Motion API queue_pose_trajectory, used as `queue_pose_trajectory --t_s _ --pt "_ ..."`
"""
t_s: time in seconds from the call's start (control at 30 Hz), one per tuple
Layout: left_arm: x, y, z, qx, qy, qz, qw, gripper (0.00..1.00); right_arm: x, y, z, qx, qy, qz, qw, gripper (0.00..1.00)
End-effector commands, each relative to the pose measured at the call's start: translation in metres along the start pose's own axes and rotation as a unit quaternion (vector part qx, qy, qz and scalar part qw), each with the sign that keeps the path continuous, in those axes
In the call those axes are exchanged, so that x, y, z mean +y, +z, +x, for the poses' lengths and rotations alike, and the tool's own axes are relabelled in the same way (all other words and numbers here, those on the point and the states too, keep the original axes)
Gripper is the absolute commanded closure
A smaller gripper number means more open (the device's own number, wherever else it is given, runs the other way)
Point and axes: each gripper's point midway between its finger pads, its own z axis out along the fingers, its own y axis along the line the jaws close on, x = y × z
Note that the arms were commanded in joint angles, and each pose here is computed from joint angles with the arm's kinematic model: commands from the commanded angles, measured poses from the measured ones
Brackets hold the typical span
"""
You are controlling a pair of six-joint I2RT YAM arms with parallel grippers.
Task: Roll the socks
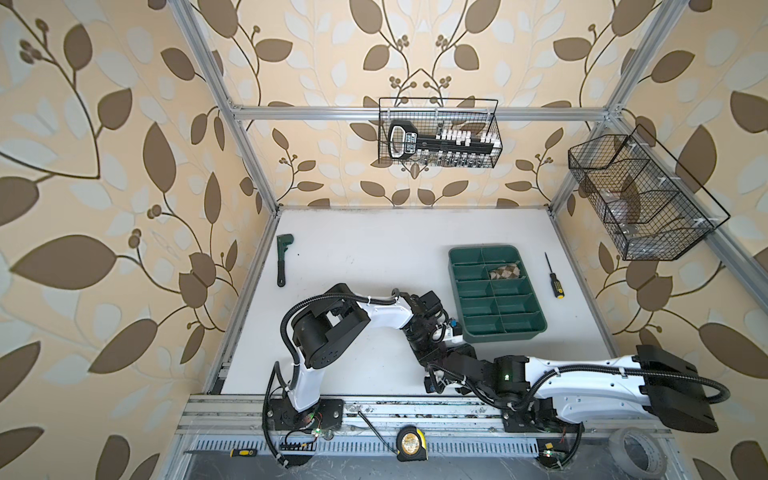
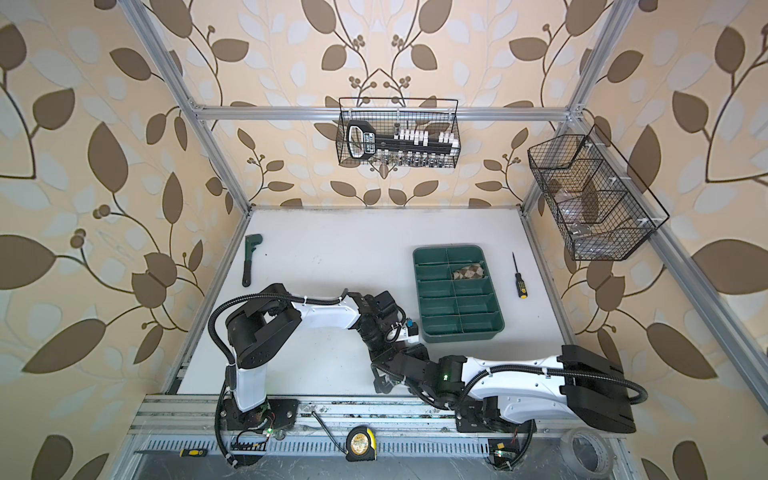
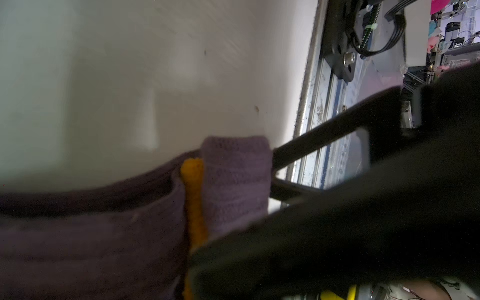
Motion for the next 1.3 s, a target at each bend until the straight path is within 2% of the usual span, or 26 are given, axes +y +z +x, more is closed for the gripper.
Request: queue_pose_trajectory --t_s 0.0,0.07,0.13,0.27,0.3,0.33,0.57,0.67,0.77,0.87,0.93,1.0,1.07,1.2,1.27 --pt "0.026 0.021 0.048 0.082 -0.048 -0.038 0.995 1.00 0.001 0.009 -0.018 -0.032 0.020 0.005 0.999 0.37" --pt "0.026 0.021 0.048 0.083 -0.048 -0.037 0.995 1.00 0.005 0.016 -0.018 -0.025 0.020 -0.002 0.999 0.42" --pt "0.026 0.021 0.048 0.084 -0.047 -0.037 0.995 1.00 0.010 0.023 -0.016 -0.017 0.027 -0.014 0.999 0.51" --pt "0.026 0.015 0.044 0.080 -0.040 -0.054 0.995 1.00 0.023 0.024 -0.011 -0.002 0.032 -0.047 0.998 0.90" --pt "0.026 0.011 0.041 0.077 -0.035 -0.064 0.994 0.99 0.026 0.022 -0.012 -0.003 0.034 -0.059 0.998 0.98" --pt "0.025 0.008 0.038 0.071 -0.029 -0.071 0.995 0.97 0.029 0.020 -0.013 -0.006 0.034 -0.070 0.997 1.00" --pt "0.018 -0.035 0.022 0.049 0.012 -0.153 0.987 0.90 0.060 0.009 -0.008 -0.001 0.042 -0.169 0.985 1.00" --pt "0.016 -0.062 0.016 0.024 0.029 -0.204 0.978 0.84 0.066 0.006 -0.007 0.008 0.047 -0.204 0.978 1.00" --pt "0.013 -0.095 0.006 -0.028 0.045 -0.236 0.970 0.83 0.068 0.004 -0.008 0.012 0.055 -0.231 0.971 1.00" --pt "0.007 -0.133 -0.002 -0.089 0.069 -0.276 0.955 0.80 0.063 0.003 -0.009 0.013 0.066 -0.241 0.968 1.00" --pt "0.003 -0.160 -0.005 -0.125 0.086 -0.313 0.937 0.72 0.058 0.002 -0.010 0.012 0.074 -0.245 0.967 1.00" --pt "-0.001 -0.175 -0.001 -0.142 0.102 -0.334 0.926 0.64 0.053 0.002 -0.011 0.012 0.081 -0.248 0.965 1.00" --pt "0.000 -0.184 0.006 -0.142 0.113 -0.353 0.918 0.62 0.048 0.004 -0.010 0.016 0.086 -0.247 0.965 1.00" --pt "0.001 -0.211 0.015 -0.152 0.106 -0.399 0.898 0.70 0.045 0.003 -0.014 0.016 0.083 -0.262 0.961 1.00" --pt "-0.009 -0.229 0.015 -0.169 0.110 -0.418 0.886 0.71 0.047 0.001 -0.019 0.012 0.081 -0.284 0.955 1.00"
